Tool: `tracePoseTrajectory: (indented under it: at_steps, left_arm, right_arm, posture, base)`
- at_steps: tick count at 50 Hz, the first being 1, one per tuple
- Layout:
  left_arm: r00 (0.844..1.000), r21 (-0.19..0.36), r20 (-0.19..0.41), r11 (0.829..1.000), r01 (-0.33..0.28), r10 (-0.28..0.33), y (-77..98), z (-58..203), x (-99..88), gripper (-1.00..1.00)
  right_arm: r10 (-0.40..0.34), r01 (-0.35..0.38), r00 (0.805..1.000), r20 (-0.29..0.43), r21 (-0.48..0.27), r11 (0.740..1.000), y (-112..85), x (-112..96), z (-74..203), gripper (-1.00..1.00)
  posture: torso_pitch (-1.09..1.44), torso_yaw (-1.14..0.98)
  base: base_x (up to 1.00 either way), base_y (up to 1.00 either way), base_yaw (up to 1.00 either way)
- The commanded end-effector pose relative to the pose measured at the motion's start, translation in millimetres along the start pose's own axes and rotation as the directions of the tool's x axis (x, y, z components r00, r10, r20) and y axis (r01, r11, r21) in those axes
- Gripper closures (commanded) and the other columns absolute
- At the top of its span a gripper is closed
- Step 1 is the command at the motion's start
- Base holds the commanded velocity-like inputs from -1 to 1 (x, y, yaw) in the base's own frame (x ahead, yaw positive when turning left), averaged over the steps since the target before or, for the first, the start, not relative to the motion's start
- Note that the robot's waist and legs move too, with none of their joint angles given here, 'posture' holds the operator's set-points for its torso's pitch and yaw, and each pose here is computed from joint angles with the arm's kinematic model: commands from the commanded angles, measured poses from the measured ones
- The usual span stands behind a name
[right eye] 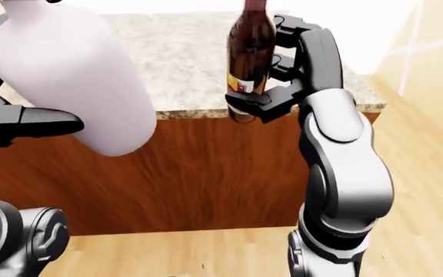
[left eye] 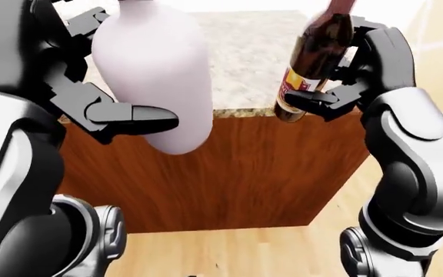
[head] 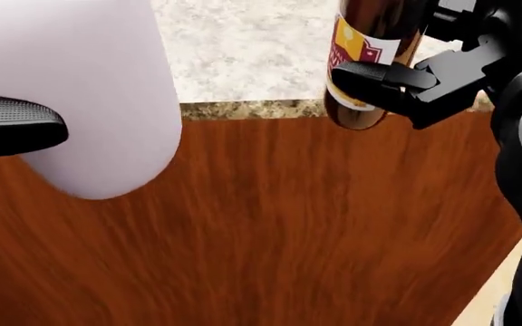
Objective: Move the drinks to the dining counter.
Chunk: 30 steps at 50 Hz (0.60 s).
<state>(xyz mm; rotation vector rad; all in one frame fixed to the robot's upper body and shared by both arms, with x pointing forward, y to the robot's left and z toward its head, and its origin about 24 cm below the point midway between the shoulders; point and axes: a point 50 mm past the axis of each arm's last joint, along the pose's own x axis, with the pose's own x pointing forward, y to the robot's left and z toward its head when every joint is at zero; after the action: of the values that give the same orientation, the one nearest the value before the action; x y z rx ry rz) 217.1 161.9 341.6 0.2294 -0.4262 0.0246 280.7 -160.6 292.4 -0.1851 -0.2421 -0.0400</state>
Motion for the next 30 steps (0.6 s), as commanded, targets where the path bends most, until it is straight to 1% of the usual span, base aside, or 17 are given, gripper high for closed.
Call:
tracePoseTrajectory:
  at_steps: [1,11,21,30]
  left_arm:
    - [0.997,-0.001,0.059,0.998,-0.057,0.057,7.4,9.2,-0.8,1.0]
    - [0.996,-0.002,0.061,0.998,-0.059,0.059,8.4,10.3,-2.2,1.0]
    - [0.996,-0.001,0.063,0.998,-0.062,0.062,9.6,10.7,-2.6,1.0]
    - [0.996,-0.002,0.066,0.998,-0.066,0.065,11.1,11.7,-2.6,1.0]
  right_arm:
    - [0.009,-0.009,0.986,0.164,0.004,1.0,1.0,-6.6,26.7,1.0]
    - [0.01,-0.011,0.987,0.159,0.005,1.0,1.8,-6.3,25.9,1.0]
    - [0.009,-0.011,0.986,0.166,0.009,1.0,1.7,-7.4,27.4,1.0]
    - [0.011,-0.013,0.984,0.176,0.007,1.0,1.7,-7.9,29.9,1.0]
  posture:
    - [0.0,0.0]
    - [0.0,0.0]
    - [0.0,0.0]
    - [0.0,0.0]
  base:
    - [0.05,0.0,0.0]
    - [0.06,0.0,0.0]
    - [0.16,0.0,0.0]
    - [0.0,0.0,0.0]
